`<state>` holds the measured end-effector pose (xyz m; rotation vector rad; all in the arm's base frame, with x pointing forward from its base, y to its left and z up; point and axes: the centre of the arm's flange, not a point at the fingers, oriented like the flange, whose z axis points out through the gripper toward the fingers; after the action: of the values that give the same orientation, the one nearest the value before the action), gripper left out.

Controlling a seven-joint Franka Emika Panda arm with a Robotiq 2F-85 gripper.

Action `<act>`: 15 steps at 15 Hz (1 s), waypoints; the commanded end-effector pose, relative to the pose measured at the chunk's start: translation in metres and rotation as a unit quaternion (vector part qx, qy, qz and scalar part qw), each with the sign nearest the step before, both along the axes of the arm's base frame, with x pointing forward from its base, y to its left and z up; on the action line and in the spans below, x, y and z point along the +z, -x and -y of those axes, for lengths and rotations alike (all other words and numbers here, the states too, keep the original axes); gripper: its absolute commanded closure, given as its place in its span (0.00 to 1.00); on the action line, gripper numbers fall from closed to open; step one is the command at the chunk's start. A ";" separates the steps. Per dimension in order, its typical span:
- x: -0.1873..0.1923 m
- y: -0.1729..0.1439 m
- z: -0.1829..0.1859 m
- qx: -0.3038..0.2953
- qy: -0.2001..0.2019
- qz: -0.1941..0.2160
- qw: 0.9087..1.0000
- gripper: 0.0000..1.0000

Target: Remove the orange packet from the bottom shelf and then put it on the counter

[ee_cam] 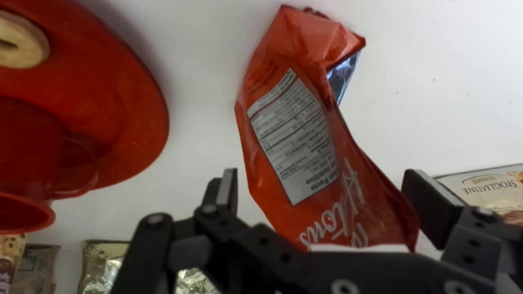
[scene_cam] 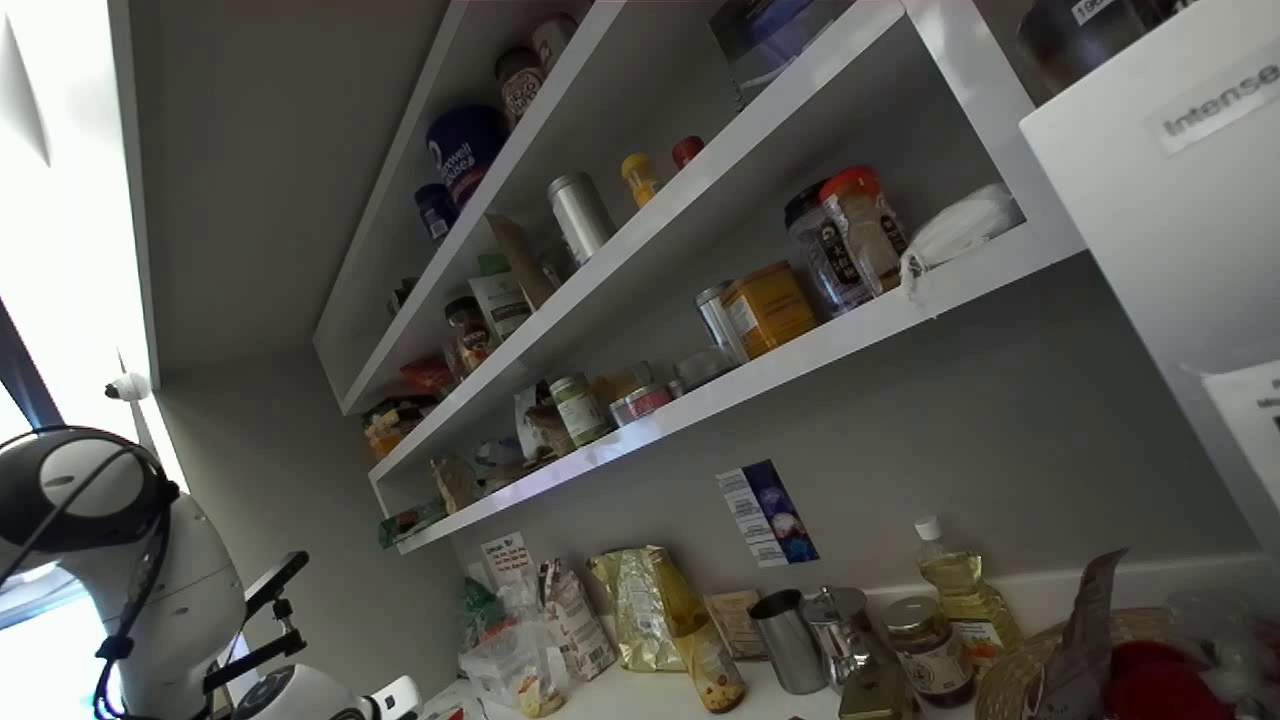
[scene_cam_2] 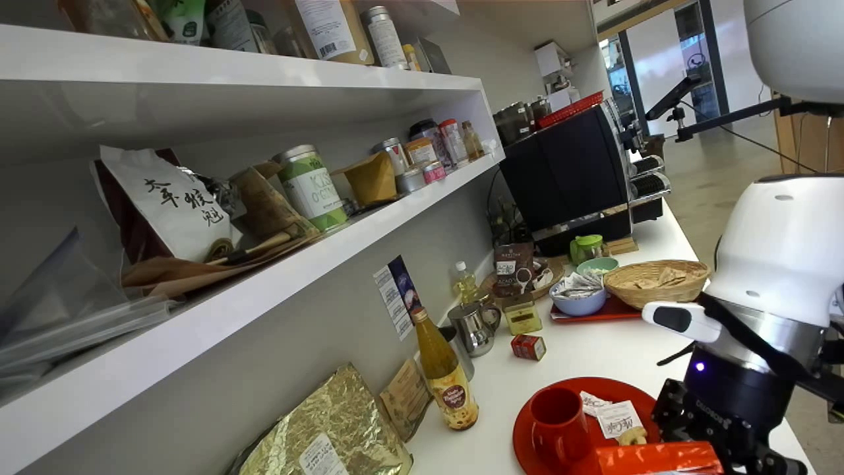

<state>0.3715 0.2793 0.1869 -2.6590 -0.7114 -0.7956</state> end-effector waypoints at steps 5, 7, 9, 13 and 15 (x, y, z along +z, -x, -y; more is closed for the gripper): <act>0.093 0.039 0.052 -0.022 0.057 -0.089 0.994 0.00; 0.115 0.050 0.057 -0.014 0.075 -0.142 0.987 0.00; 0.059 0.043 0.015 -0.020 0.086 -0.110 0.990 0.00; 0.057 0.052 0.007 -0.017 0.090 -0.121 0.988 0.00; 0.057 0.050 0.009 -0.020 0.090 -0.121 0.988 0.00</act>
<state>0.3213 0.2701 0.2443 -2.8726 -0.6959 -0.4219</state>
